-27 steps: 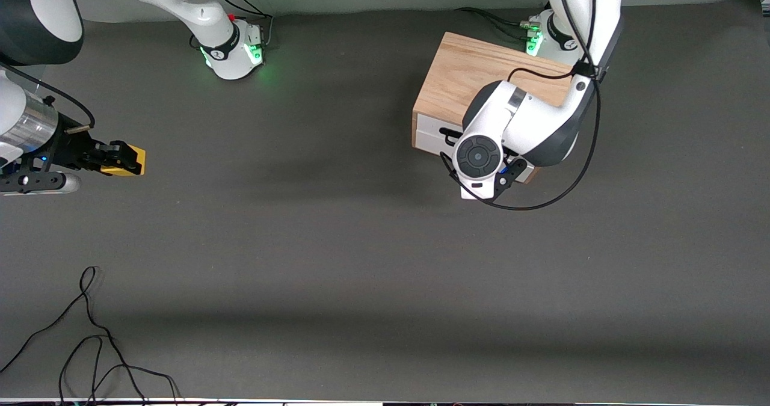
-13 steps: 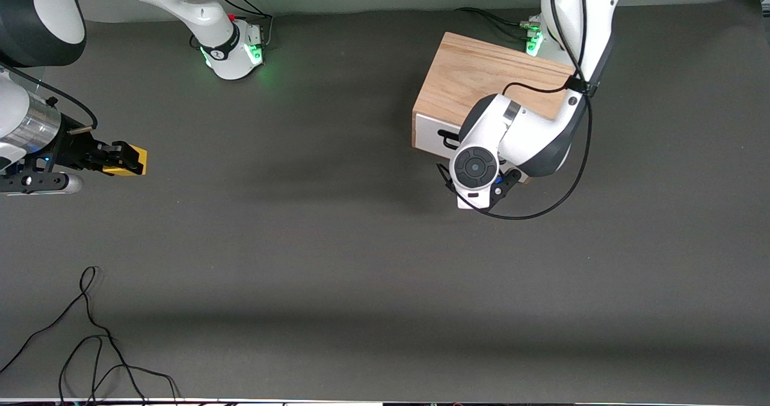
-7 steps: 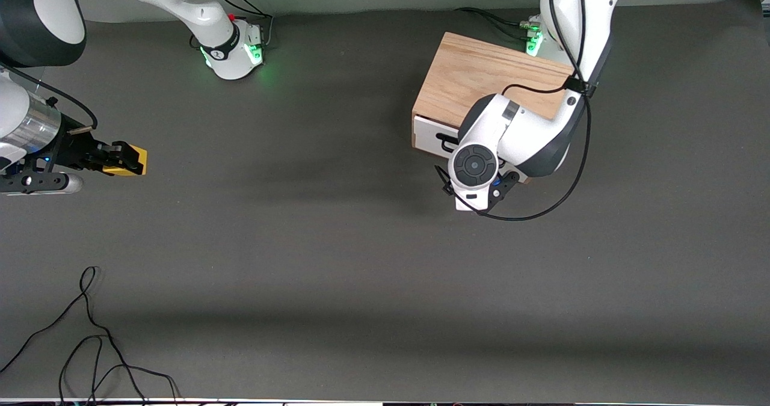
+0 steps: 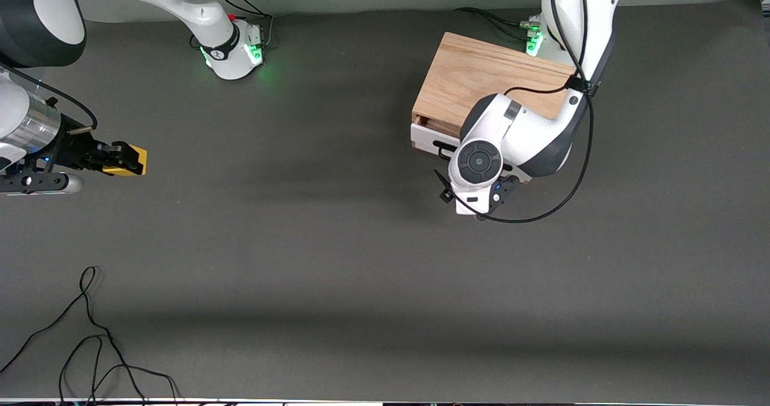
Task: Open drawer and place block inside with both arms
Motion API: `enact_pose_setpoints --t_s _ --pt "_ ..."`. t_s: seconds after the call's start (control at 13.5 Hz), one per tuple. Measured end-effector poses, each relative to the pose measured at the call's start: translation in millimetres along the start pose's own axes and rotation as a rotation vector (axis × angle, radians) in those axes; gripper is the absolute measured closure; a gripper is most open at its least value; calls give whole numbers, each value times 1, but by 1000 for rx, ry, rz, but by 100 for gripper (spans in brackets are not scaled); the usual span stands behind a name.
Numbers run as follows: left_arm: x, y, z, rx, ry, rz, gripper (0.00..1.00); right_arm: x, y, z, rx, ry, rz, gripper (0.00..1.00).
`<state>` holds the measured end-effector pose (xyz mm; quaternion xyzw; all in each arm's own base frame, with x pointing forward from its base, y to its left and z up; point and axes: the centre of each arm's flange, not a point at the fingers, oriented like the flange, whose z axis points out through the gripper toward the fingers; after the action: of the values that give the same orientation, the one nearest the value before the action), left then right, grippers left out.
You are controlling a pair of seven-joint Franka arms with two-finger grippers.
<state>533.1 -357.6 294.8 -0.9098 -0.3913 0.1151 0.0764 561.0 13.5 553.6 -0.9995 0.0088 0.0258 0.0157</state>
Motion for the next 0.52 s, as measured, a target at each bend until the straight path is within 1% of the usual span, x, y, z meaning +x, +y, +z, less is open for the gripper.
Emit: enact_pose_setpoints --t_s 0.22,0.52 --pt "4 9 -13 -77 16 -2 0 0 0 0 0 -1 0 45" --pt "5 22 -44 -189 37 1 0 0 0 0 0 -1 0 45"
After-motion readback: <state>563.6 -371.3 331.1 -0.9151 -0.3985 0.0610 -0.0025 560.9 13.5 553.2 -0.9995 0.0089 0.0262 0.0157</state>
